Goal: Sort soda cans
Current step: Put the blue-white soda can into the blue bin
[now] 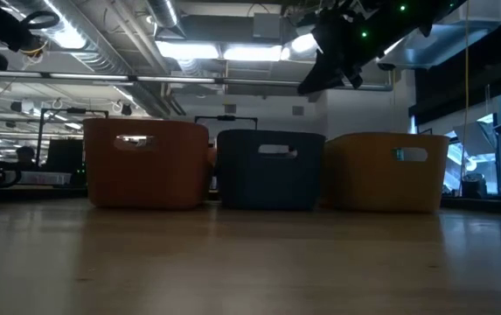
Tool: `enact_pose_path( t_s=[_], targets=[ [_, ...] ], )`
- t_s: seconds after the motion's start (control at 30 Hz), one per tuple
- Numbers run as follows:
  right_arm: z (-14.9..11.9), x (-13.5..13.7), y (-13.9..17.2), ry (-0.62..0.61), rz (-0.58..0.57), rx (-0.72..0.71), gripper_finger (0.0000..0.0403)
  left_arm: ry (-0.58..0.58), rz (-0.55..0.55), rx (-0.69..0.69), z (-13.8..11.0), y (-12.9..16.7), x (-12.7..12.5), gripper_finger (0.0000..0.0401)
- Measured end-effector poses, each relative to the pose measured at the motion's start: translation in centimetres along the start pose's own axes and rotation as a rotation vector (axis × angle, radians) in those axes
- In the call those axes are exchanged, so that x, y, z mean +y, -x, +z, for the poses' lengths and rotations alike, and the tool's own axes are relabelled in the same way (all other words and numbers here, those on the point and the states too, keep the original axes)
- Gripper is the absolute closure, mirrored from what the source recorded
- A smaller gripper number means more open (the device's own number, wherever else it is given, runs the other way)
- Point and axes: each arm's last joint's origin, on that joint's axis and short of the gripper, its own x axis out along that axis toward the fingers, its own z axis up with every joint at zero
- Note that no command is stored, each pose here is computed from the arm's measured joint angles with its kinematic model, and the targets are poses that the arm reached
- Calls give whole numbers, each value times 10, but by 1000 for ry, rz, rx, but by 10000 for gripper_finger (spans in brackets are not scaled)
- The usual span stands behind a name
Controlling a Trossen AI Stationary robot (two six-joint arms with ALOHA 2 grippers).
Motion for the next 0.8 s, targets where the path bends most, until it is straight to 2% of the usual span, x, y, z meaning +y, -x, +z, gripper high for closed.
enact_pose_path(
  t_s=[0.3, 0.47, 0.8],
  targets=[
    [-15, 6, -23, 26, -9, 73, 395, -21, 28, 25, 4, -4, -4, 25],
    [-19, 14, -34, 36, 25, 57, 395, -63, 51, 57, 9, -8, -9, 25],
    [-19, 20, -35, 67, 49, 39, 395, -131, 31, 112, 19, -22, -21, 25]
  ],
)
